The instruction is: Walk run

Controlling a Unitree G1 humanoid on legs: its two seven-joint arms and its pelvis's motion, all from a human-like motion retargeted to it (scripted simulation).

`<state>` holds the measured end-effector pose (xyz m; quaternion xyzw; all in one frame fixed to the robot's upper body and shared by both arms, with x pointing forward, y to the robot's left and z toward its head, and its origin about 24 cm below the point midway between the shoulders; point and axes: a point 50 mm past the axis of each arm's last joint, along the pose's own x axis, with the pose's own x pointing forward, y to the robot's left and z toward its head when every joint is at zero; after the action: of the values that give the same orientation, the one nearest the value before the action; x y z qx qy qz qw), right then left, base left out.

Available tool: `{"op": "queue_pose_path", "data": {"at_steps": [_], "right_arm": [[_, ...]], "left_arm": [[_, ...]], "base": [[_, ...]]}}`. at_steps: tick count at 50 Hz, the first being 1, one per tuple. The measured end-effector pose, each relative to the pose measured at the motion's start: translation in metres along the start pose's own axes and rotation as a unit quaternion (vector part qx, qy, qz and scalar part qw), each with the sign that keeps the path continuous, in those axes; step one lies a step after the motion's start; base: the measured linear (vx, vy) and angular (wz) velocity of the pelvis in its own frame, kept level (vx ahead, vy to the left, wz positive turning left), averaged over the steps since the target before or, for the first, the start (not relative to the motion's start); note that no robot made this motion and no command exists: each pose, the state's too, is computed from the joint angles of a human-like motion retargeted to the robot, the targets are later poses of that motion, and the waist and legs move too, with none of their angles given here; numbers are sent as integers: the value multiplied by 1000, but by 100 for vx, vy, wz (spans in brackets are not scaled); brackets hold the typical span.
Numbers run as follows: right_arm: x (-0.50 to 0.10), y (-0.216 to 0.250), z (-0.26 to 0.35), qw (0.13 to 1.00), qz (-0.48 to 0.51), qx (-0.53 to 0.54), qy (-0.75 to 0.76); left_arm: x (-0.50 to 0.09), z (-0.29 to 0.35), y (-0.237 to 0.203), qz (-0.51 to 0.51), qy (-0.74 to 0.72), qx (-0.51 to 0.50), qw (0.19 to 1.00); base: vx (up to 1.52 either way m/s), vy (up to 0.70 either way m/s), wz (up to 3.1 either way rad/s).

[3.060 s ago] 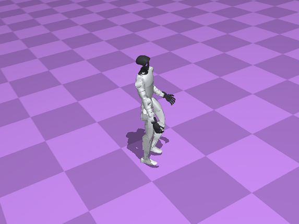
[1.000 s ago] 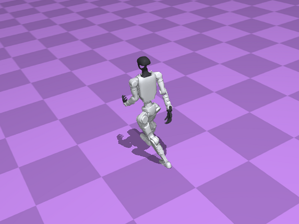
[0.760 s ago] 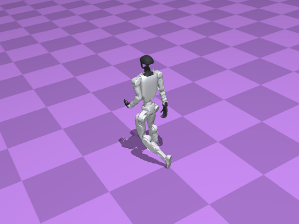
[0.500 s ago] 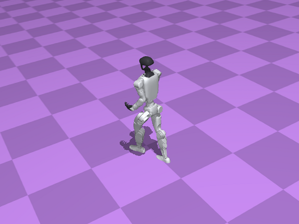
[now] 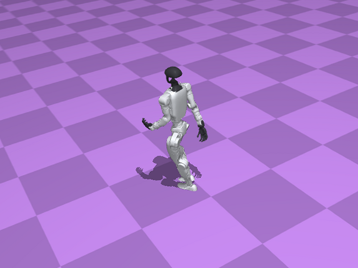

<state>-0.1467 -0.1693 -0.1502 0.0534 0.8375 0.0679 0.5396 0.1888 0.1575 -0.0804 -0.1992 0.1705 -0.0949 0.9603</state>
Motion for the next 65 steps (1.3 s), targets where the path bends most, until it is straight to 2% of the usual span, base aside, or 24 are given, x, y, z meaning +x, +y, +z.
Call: {"op": "queue_pose_path", "data": {"at_steps": [7,10,13,17,21,29,34,38,41,44,47,53,59,65], "right_arm": [[2,32,-72,988,106,27,105],[0,32,-74,986,121,28,114],[1,20,-56,991,93,33,91],[-1,-1,-2,998,30,52,6],[-23,-24,92,992,-32,58,-110],[-144,-48,279,891,-186,-21,-413],[-230,-55,332,799,-264,-78,-535],[-253,-63,338,757,-320,-90,-562],[-225,-68,323,789,-321,-75,-519],[-167,-65,289,860,-267,-86,-425],[-104,-51,235,927,-194,-113,-301],[-25,-21,105,990,-69,-65,-108],[2,15,-14,996,64,-59,32],[-1,41,-86,978,163,-41,126]], "left_arm": [[6,13,2,-16,-22,8,1000],[-2,1,2,-6,-7,-4,1000],[-13,-22,-2,14,24,-41,999],[-27,-48,-14,32,63,-67,995],[-25,-48,-16,34,63,-74,995],[-25,-35,-5,28,37,-55,997],[-23,-24,1,12,34,-13,999],[-22,-24,0,15,33,-10,999],[-26,-30,0,18,44,-22,999],[-37,-40,2,28,58,-32,997],[-45,-44,10,47,60,-55,996],[-18,-28,13,62,47,-54,995],[-3,-4,6,32,-10,-37,999],[-8,3,12,11,-30,-35,999]], "base": [[83,-45,78],[104,-66,4],[111,-68,71],[116,-72,24],[88,-55,-65],[88,-41,-74],[107,-39,-70],[121,-27,-20],[126,-20,-67],[140,-16,-43],[135,-17,70],[101,-27,45],[87,-33,149],[93,-57,40]]}}
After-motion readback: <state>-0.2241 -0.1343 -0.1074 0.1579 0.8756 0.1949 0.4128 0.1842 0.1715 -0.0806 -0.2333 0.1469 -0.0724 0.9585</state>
